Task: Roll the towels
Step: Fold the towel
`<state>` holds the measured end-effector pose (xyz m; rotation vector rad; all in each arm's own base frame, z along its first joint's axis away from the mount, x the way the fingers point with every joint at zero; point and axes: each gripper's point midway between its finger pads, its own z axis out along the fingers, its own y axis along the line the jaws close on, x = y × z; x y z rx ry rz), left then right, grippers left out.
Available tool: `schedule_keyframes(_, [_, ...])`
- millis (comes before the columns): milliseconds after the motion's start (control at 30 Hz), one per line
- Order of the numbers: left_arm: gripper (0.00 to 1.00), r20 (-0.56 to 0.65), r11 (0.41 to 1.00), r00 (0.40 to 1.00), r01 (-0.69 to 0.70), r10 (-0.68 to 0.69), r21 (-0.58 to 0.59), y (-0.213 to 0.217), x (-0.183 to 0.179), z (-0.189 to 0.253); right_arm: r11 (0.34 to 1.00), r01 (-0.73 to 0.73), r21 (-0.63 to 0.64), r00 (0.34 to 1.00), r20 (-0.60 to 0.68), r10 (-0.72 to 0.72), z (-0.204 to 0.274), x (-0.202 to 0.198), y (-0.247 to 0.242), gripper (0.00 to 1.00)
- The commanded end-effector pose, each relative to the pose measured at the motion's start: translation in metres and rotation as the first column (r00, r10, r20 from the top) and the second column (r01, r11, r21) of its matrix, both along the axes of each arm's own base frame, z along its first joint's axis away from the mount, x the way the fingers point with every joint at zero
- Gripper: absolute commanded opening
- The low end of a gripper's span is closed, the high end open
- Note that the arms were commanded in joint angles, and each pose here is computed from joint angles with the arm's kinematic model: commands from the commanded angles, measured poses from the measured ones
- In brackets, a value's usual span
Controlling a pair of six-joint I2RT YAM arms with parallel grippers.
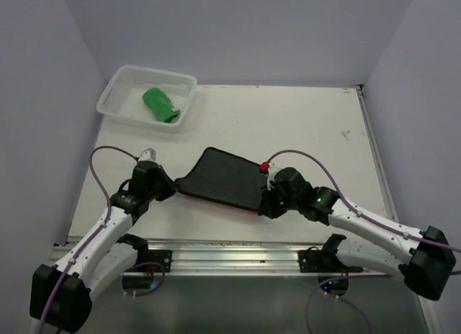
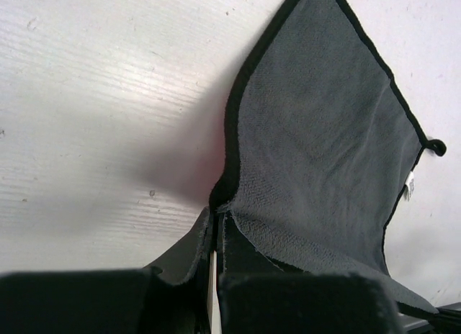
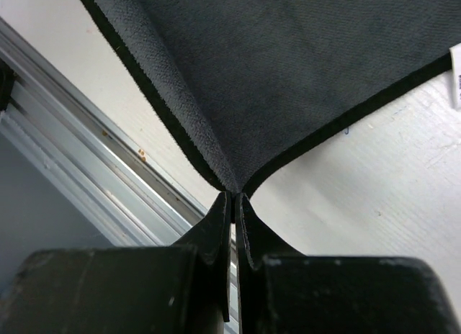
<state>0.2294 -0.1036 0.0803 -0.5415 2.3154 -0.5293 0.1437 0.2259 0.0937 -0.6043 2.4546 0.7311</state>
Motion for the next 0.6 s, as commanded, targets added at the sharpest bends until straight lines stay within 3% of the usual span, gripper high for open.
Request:
schedule_keyframes(0, [0.00, 0.085, 0.997, 0.994, -0.075, 0.073, 0.023, 0.008, 0.032, 0.030, 0.995, 0.083, -0.050, 0.996, 0.036, -0.081, 0.006, 0.013, -0.011, 0.00])
schedule_keyframes(400, [0.00, 0.127, 0.998, 0.991, -0.041, 0.036, 0.038, -0.017, 0.109, 0.070, 0.969, 0.232, -0.090, 0.965, 0.143, -0.218, 0.021, 0.049, -0.016, 0.00])
schedule_keyframes(567, [0.00, 0.115, 0.999, 0.993, -0.019, 0.014, 0.048, -0.026, 0.129, 0.068, 0.954, 0.276, -0.118, 0.950, 0.186, -0.252, 0.029, 0.061, -0.021, 0.00])
